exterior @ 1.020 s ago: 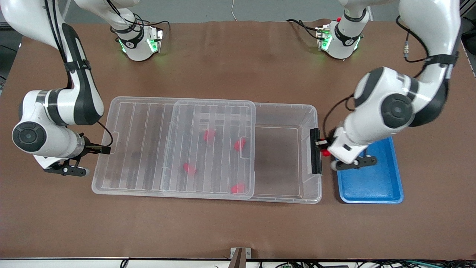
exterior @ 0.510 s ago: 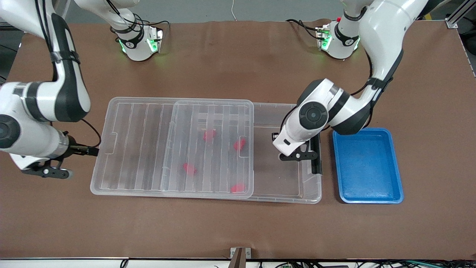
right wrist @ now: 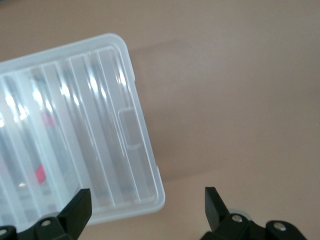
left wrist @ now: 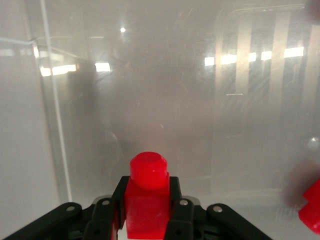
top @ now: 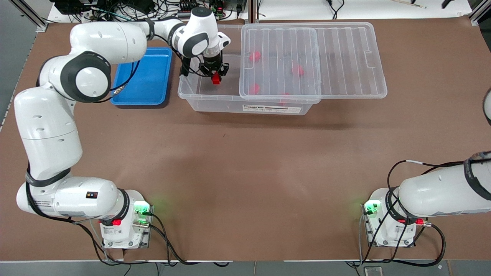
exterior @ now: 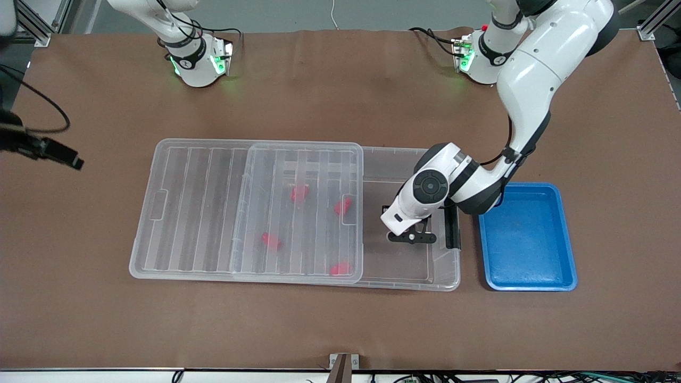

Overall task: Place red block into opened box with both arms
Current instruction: 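Carry the red block from the blue tray into the open box with the left gripper, then lower the block into the box and open the left gripper, then slide the lid closed with the right gripper while the left gripper withdraws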

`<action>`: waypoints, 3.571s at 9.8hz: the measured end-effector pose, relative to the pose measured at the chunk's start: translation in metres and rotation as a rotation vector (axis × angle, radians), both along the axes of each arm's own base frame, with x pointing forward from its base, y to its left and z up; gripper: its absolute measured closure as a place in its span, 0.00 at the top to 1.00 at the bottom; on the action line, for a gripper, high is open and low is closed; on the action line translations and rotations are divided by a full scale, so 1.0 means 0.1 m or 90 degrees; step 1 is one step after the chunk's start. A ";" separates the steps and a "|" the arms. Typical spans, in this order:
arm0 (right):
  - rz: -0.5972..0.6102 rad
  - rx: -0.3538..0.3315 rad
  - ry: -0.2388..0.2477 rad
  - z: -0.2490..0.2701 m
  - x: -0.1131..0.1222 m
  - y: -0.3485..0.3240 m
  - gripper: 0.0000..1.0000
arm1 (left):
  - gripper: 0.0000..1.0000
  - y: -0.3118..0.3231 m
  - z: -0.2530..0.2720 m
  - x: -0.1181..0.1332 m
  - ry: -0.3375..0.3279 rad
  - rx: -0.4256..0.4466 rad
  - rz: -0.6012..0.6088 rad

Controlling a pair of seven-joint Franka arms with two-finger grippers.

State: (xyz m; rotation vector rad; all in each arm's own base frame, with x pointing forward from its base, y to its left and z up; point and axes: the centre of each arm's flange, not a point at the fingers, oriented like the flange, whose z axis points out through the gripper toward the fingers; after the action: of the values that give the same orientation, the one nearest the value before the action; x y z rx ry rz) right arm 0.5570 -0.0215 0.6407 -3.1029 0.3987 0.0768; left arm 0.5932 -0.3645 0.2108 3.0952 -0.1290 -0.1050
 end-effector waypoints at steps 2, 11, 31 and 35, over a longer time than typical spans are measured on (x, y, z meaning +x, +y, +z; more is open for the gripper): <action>-0.011 0.004 0.018 0.08 -0.22 -0.10 1.00 | 0.36 -0.03 -0.19 0.00 -0.011 -0.016 -0.007; 0.000 0.008 0.020 -0.03 -0.22 -0.35 1.00 | 1.00 0.54 1.96 0.40 -0.106 -0.022 0.068; 0.310 0.066 -0.016 -2.88 0.35 0.17 0.01 | 1.00 2.93 4.55 -0.56 -0.025 0.028 0.018; 0.306 0.090 -0.014 -2.88 0.32 0.83 0.01 | 1.00 2.90 4.56 -1.01 -0.019 0.040 0.000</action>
State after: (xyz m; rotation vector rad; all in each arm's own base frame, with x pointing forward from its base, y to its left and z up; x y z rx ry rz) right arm 0.5888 0.0613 0.3531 -2.9797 -0.3443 0.0696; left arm 0.4918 -0.0749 0.6668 3.1599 -0.1285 -0.0630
